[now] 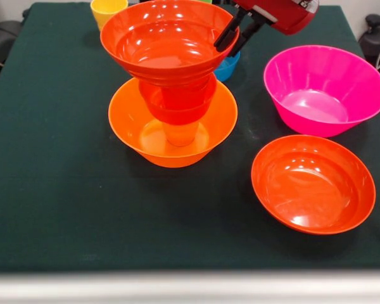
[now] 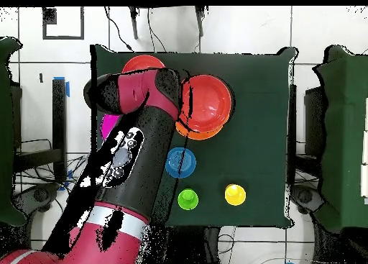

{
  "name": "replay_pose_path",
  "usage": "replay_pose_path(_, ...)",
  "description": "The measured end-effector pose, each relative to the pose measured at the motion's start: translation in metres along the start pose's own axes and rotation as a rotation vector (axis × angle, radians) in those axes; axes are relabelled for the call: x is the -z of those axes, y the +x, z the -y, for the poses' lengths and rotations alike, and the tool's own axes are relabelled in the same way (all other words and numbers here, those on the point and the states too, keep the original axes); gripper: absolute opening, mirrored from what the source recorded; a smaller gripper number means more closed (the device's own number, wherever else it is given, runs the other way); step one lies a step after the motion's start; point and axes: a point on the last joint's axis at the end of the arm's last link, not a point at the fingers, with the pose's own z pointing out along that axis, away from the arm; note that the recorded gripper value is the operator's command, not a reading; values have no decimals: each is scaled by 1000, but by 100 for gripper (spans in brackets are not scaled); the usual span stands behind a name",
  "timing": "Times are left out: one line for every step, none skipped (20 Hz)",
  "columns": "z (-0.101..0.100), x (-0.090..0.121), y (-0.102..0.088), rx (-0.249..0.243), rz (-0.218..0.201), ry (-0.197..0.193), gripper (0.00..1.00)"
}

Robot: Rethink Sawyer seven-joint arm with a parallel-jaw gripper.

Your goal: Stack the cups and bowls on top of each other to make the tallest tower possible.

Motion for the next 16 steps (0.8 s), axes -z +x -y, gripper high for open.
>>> replay_pose_path(0,0,0,-1,0,-1,0)
replay_pose_path(0,0,0,-1,0,-2,0)
replay_pose_path(0,0,0,-2,0,-3,0)
replay_pose_path(0,0,0,-2,0,-3,0)
replay_pose_path(-1,1,0,-3,-1,-4,0)
replay_pose_path(-1,1,0,-3,-1,-4,0)
replay_pose_path(-1,1,0,-4,-1,-5,0)
replay_pose_path(-1,1,0,-4,-1,-5,0)
replay_pose_path(-1,1,0,-4,-1,-5,0)
replay_pose_path(-1,1,0,-5,-1,-6,0)
replay_pose_path(-1,1,-1,-5,-1,-7,0)
replay_pose_path(-1,1,-1,-5,-1,-7,0)
replay_pose_path(-1,1,-1,-5,-1,-7,0)
replay_pose_path(-1,1,-1,-5,-1,-7,0)
replay_pose_path(-1,1,-1,-5,-1,-7,0)
replay_pose_path(-1,1,-1,-6,-1,-8,0)
